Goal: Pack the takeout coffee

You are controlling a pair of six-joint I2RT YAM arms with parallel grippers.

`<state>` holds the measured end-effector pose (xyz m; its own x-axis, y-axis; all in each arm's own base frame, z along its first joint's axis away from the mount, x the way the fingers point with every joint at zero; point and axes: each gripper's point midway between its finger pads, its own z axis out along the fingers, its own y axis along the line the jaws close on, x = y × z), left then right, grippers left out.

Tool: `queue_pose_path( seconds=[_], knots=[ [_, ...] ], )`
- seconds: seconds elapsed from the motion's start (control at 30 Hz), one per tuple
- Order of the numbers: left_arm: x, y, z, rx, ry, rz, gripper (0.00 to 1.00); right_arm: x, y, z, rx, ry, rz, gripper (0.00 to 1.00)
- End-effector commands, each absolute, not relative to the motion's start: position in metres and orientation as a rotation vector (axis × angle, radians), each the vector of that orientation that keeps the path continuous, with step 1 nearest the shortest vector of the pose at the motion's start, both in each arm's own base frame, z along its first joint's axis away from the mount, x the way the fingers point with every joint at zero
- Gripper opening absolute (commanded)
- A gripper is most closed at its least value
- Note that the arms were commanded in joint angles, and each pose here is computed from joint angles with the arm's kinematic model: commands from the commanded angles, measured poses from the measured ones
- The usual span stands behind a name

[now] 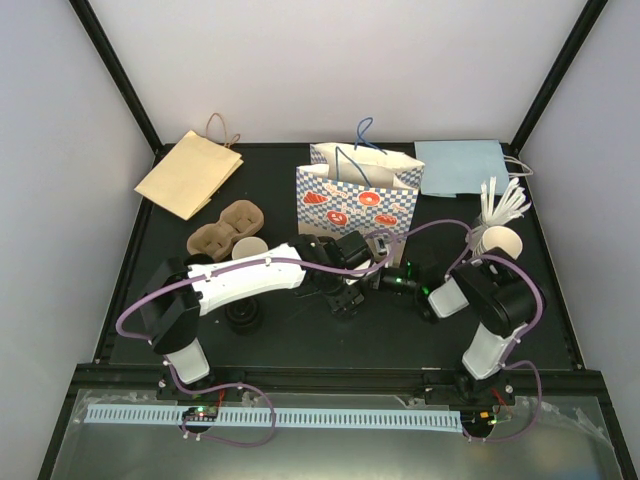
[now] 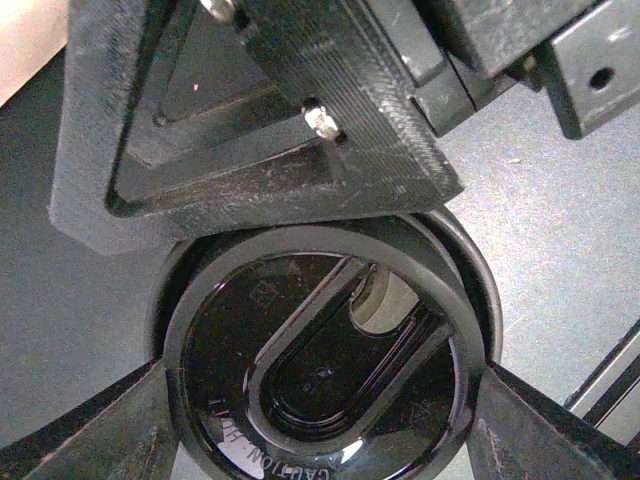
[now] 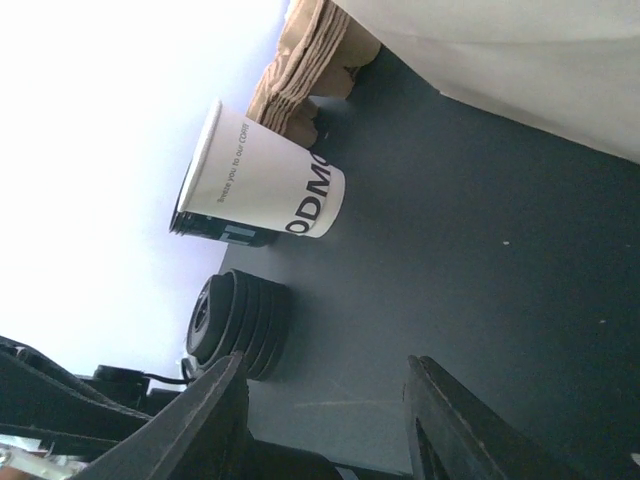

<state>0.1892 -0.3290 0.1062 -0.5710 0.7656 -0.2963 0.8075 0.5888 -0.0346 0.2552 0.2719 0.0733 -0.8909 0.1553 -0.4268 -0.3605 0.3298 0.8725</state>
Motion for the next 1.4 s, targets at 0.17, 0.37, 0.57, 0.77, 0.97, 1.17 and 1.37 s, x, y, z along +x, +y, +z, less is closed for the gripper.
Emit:
queue_pose_path(
  seconds=[0.17,0.37,0.57,0.77,0.97,1.17,1.37],
  knots=[
    [0.159,-0.301,0.051,1.408,2.763,-0.102,0.62,0.201,0.230,0.010,-0.051,2.582,1.269,0.46],
    [0.158,-0.299,0.048,1.404,2.775,-0.087,0.62,0.203,0.221,0.033,-0.068,2.542,1.227,0.48],
    [0.159,-0.299,0.049,1.402,2.771,-0.087,0.61,0.192,0.216,0.046,-0.093,2.512,1.235,0.48],
    [0.159,-0.300,0.050,1.401,2.773,-0.088,0.61,0.187,0.210,0.066,-0.113,2.466,1.224,0.48],
    [0.160,-0.303,0.049,1.402,2.777,-0.091,0.61,0.177,0.214,0.068,-0.155,2.482,1.278,0.49],
    [0.160,-0.304,0.048,1.405,2.782,-0.092,0.61,0.176,0.211,0.078,-0.155,2.465,1.267,0.48],
    [0.160,-0.304,0.050,1.408,2.778,-0.089,0.61,0.182,0.199,0.099,-0.169,2.436,1.142,0.49]
  ],
)
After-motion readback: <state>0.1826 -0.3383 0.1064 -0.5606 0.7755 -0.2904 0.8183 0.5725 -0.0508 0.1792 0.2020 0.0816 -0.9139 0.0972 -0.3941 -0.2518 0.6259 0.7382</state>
